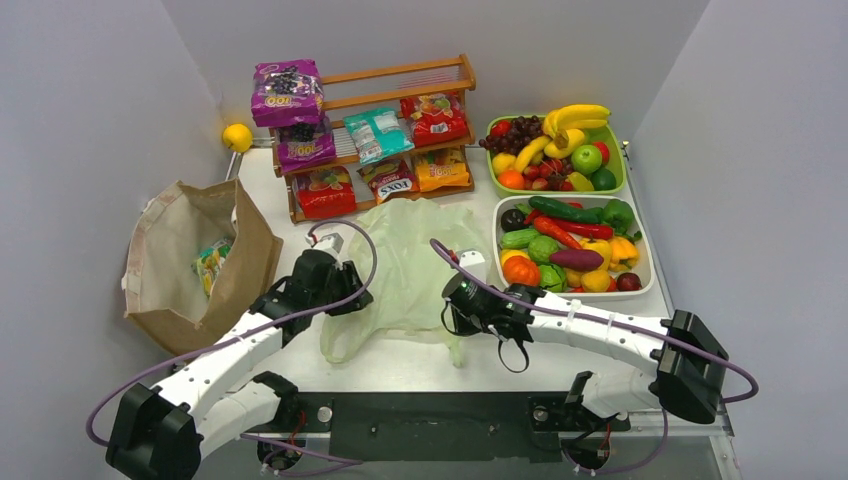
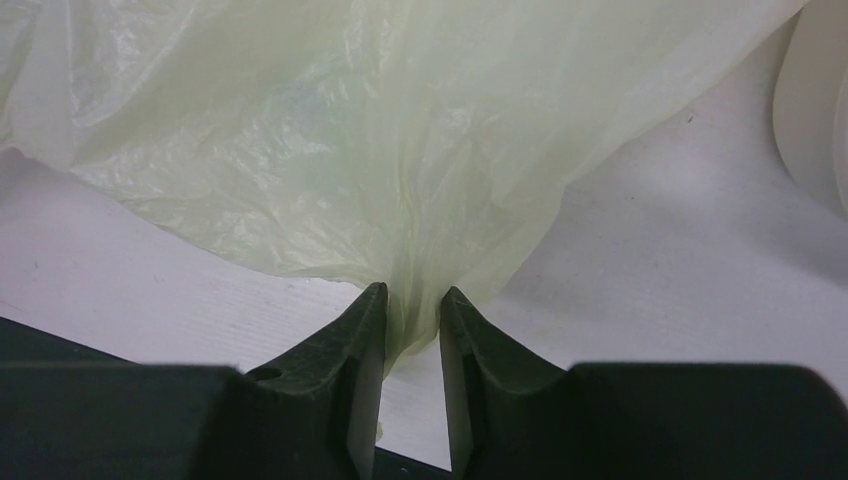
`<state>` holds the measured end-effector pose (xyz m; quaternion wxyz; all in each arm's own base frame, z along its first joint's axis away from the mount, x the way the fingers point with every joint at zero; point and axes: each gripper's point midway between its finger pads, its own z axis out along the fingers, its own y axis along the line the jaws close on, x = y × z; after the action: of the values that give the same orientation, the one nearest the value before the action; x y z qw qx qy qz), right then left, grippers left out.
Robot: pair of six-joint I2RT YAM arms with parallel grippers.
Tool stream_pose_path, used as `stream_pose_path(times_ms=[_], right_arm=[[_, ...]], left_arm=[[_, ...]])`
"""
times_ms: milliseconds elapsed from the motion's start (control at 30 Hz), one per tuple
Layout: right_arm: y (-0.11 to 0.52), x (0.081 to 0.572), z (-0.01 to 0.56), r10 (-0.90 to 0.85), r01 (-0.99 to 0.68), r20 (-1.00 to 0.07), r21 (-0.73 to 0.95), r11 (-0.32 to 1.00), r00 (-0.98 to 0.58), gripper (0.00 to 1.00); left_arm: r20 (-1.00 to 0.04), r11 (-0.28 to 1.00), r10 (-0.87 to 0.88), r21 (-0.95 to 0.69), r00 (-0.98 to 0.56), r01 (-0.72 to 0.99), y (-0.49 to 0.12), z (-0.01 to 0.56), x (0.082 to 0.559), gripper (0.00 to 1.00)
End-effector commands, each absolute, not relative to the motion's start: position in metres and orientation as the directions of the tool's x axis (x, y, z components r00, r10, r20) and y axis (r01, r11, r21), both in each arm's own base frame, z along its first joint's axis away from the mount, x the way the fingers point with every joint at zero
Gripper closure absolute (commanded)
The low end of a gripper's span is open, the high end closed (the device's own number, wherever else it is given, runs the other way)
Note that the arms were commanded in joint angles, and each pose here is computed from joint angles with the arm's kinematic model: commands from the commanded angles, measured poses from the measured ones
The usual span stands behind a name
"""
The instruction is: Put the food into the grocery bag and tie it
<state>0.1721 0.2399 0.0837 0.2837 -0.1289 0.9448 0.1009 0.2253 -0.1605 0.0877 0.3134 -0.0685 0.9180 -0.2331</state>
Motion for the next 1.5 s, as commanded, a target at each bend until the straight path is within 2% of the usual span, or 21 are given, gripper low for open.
stream_pose_path(times_ms=[0,133,233,300,333,367,400,500,567,600,800,933,1167,1233,1267,1300,1333,1400,1467], right_arm=[[0.246,0.181,0.101,-0.202,-0.328,-0.603,0.104,0.939,-0.772,0.77],[0.246,0.18,0.104,-0.215,-0.342,-0.601,0.105,0.934,-0.77,0.72],[0.247,0.179,0.106,-0.212,-0.346,-0.602,0.114,0.931,-0.77,0.68],[0.25,0.178,0.107,-0.213,-0.354,-0.6,0.126,0.927,-0.771,0.68],[0.251,0.177,0.107,-0.215,-0.358,-0.599,0.13,0.925,-0.772,0.67],[0.253,0.176,0.107,-0.215,-0.364,-0.597,0.138,0.921,-0.772,0.68],[0.253,0.176,0.107,-0.218,-0.368,-0.597,0.14,0.919,-0.772,0.74],[0.254,0.176,0.107,-0.223,-0.373,-0.597,0.137,0.918,-0.77,0.88],[0.252,0.177,0.11,-0.228,-0.373,-0.602,0.126,0.919,-0.766,0.97],[0.252,0.179,0.114,-0.228,-0.375,-0.61,0.123,0.919,-0.759,1.0],[0.241,0.194,0.151,-0.266,-0.383,-0.666,0.033,0.923,-0.697,1.0],[0.232,0.201,0.173,-0.312,-0.394,-0.681,-0.037,0.918,-0.663,1.0],[0.242,0.202,0.192,-0.343,-0.449,-0.692,-0.031,0.893,-0.635,1.0],[0.248,0.2,0.195,-0.362,-0.48,-0.687,-0.022,0.877,-0.63,1.0],[0.251,0.198,0.197,-0.371,-0.498,-0.681,-0.011,0.867,-0.631,1.0],[0.254,0.198,0.201,-0.381,-0.514,-0.683,-0.01,0.858,-0.624,1.0],[0.258,0.196,0.206,-0.39,-0.534,-0.681,0.002,0.846,-0.62,1.0],[0.263,0.192,0.213,-0.4,-0.557,-0.676,0.019,0.83,-0.619,1.0],[0.268,0.188,0.22,-0.408,-0.577,-0.67,0.038,0.816,-0.621,1.0]], left_arm=[[-0.568,0.829,-0.317,-0.555,-0.76,0.069,-0.18,0.107,0.237,0.54],[-0.565,0.823,-0.307,-0.561,-0.766,0.084,-0.183,0.106,0.235,0.44],[-0.551,0.828,-0.299,-0.556,-0.779,0.076,-0.183,0.098,0.233,0.44],[-0.544,0.83,-0.297,-0.553,-0.785,0.069,-0.182,0.092,0.232,0.47],[-0.542,0.829,-0.299,-0.555,-0.785,0.068,-0.182,0.091,0.231,0.52],[-0.541,0.828,-0.301,-0.557,-0.785,0.067,-0.183,0.09,0.231,0.61],[-0.538,0.826,-0.304,-0.56,-0.786,0.063,-0.183,0.089,0.231,0.67],[-0.534,0.818,-0.315,-0.572,-0.785,0.062,-0.185,0.094,0.232,0.92],[-0.53,0.809,-0.329,-0.586,-0.782,0.056,-0.187,0.104,0.233,1.0],[-0.531,0.803,-0.338,-0.593,-0.777,0.055,-0.187,0.113,0.234,1.0],[-0.547,0.787,-0.433,-0.617,-0.717,-0.006,-0.175,0.17,0.236,1.0],[-0.563,0.777,-0.544,-0.618,-0.622,-0.12,-0.146,0.2,0.234,1.0],[-0.493,0.673,-0.691,-0.706,-0.528,-0.22,-0.128,0.204,0.219,1.0],[-0.492,0.667,-0.692,-0.715,-0.529,-0.207,-0.127,0.207,0.214,0.87],[-0.514,0.689,-0.666,-0.702,-0.541,-0.18,-0.127,0.208,0.212,0.68],[-0.531,0.7,-0.651,-0.697,-0.542,-0.158,-0.126,0.214,0.211,0.6],[-0.569,0.732,-0.612,-0.67,-0.549,-0.123,-0.125,0.217,0.21,0.39],[-0.628,0.782,-0.544,-0.62,-0.557,-0.064,-0.122,0.229,0.207,0.27],[-0.688,0.829,-0.45,-0.559,-0.569,0.021,-0.123,0.245,0.205,0.24]])
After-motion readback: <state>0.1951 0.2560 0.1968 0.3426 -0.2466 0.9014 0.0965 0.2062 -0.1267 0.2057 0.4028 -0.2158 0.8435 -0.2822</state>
